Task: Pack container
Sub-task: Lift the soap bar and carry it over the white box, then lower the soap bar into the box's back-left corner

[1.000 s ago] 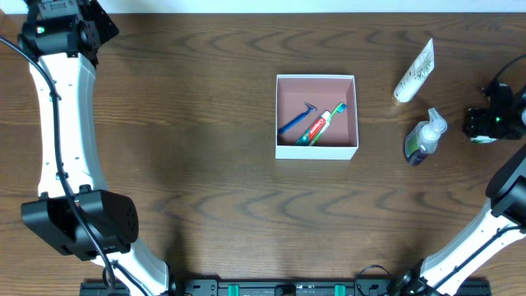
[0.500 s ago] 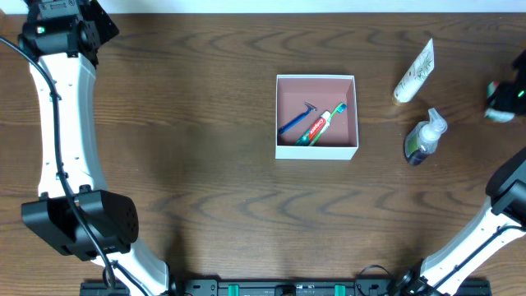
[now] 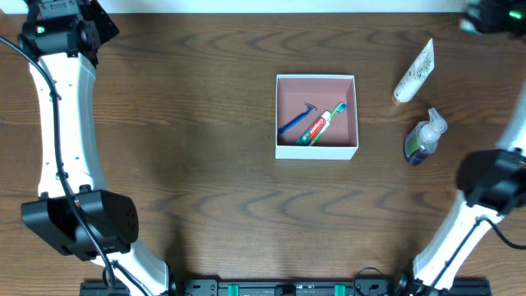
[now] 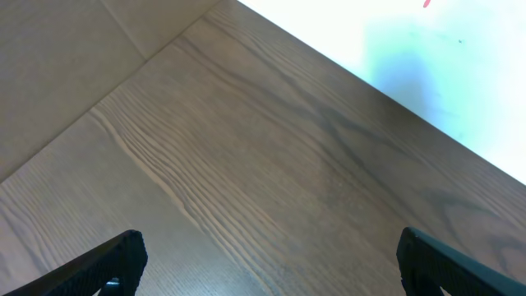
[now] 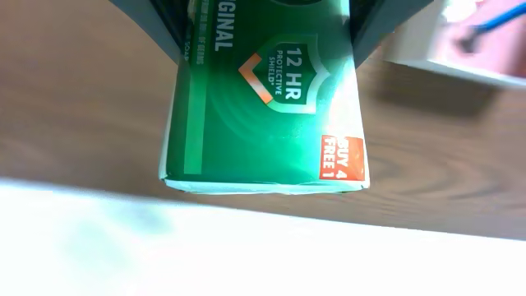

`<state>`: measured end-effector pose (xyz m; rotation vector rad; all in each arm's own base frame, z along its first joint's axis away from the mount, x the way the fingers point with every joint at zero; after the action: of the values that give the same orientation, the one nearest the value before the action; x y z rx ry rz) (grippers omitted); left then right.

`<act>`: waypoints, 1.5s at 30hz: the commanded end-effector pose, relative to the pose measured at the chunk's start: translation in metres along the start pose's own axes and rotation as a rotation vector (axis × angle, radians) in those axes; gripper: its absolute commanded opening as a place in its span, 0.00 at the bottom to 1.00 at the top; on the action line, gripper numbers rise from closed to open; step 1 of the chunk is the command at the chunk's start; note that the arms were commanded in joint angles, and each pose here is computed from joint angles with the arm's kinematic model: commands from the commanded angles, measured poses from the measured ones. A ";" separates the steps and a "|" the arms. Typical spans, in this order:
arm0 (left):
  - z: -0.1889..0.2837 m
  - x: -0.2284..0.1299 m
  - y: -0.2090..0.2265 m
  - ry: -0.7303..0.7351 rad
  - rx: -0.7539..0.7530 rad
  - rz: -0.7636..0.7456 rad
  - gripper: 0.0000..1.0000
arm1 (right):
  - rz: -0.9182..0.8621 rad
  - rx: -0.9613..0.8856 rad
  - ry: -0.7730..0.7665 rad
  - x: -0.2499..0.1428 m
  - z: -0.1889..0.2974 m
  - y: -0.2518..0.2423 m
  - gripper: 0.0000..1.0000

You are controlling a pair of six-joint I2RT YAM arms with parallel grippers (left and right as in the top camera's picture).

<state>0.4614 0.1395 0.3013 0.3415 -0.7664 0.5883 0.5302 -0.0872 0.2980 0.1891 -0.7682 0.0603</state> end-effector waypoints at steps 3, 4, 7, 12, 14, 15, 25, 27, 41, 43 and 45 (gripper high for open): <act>0.000 0.000 0.003 -0.003 0.018 -0.005 0.98 | 0.190 0.178 0.006 0.008 -0.018 0.115 0.24; 0.000 0.000 0.004 -0.003 0.018 -0.005 0.98 | 0.232 0.191 0.012 0.007 -0.021 0.133 0.25; 0.000 0.000 0.004 -0.003 0.018 -0.005 0.98 | 0.346 0.216 0.023 0.001 -0.028 0.175 0.26; 0.000 0.000 0.004 -0.003 0.018 -0.005 0.98 | 0.502 0.296 0.032 -0.011 -0.030 0.231 0.23; 0.000 0.000 0.004 -0.003 0.018 -0.004 0.98 | 0.535 0.319 0.046 -0.018 -0.031 0.245 0.20; 0.000 0.000 0.004 -0.003 0.018 -0.005 0.98 | 0.553 0.331 0.059 -0.022 -0.032 0.252 0.18; 0.000 0.000 0.004 -0.003 0.018 -0.005 0.98 | 0.712 0.426 0.275 -0.084 -0.047 0.277 0.17; 0.000 0.000 0.004 -0.003 0.018 -0.005 0.98 | 0.704 0.430 0.308 -0.091 -0.054 0.275 0.17; 0.000 0.000 0.003 -0.003 0.018 -0.004 0.98 | 0.776 0.498 0.508 -0.146 -0.101 0.263 0.22; 0.000 0.000 0.004 -0.003 0.018 -0.004 0.98 | 0.775 0.500 0.514 -0.148 -0.102 0.263 0.21; 0.000 0.000 0.004 -0.003 0.018 -0.005 0.98 | 0.779 0.503 0.520 -0.149 -0.102 0.263 0.21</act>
<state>0.4615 0.1395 0.3014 0.3415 -0.7668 0.5883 0.4626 0.1887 0.1593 0.3120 -0.2473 0.9742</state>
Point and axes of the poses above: each gripper's point midway between its finger pads, its own z axis back along the fingers, its own y axis along the line the jaws close on, x = y × z, the point moved 2 cm from there along z, back along the fingers, and after that the axes turned 5 degrees about -z, right-handed, at the moved point
